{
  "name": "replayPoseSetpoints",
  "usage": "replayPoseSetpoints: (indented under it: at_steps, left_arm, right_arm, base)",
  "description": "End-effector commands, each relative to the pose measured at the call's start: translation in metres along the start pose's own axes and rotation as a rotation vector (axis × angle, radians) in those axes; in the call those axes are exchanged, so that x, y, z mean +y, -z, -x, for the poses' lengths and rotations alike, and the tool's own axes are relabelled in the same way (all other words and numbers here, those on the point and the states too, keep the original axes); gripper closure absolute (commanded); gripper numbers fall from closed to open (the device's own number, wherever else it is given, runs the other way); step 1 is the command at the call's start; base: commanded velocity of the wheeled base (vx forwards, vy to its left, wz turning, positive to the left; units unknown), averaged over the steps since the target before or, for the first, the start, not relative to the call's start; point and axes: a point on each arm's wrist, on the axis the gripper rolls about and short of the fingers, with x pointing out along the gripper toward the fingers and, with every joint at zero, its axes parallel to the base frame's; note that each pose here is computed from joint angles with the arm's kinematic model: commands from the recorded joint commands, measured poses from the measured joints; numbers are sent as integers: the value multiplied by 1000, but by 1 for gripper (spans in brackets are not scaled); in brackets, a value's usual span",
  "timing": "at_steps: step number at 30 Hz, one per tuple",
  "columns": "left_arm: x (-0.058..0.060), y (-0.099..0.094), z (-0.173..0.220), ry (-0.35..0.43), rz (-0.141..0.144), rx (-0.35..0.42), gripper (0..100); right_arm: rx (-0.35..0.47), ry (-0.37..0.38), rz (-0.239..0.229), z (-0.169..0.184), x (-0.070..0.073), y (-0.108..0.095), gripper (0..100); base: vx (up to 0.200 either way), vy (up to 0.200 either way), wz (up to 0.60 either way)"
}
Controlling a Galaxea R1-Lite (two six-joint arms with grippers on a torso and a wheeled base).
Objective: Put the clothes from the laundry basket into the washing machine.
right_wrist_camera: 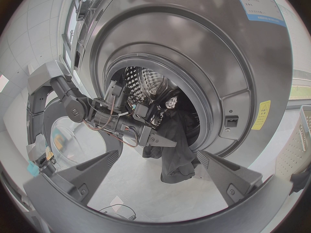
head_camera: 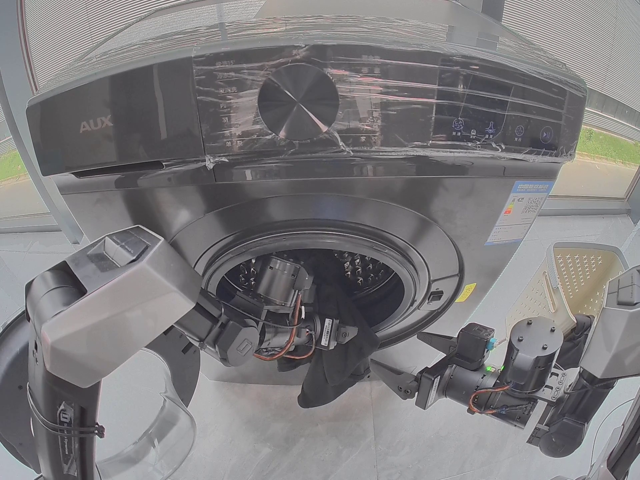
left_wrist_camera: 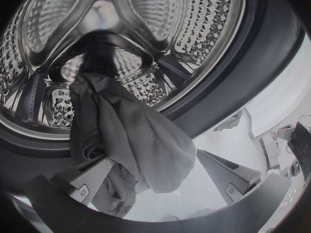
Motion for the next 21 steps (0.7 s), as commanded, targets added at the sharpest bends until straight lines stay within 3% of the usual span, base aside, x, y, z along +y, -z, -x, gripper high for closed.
replayPoseSetpoints:
  at_steps: [1,10,11,21]
  left_arm:
    - [1,9,-13,1,1,14,0]
    - [7,15,-28,-9,8,16,0]
    - [7,16,-28,-10,7,21,100]
    - [11,15,-36,-25,14,-24,100]
  right_arm:
    - [-15,-5,0,0,1,-2,0]
    - [-15,-6,1,0,1,-2,0]
    - [-15,-6,1,0,1,-2,0]
    - [-14,-11,1,0,2,-1,0]
  base:
    - [0,0,0]
    - [0,0,0]
    - [0,0,0]
    - [0,0,0]
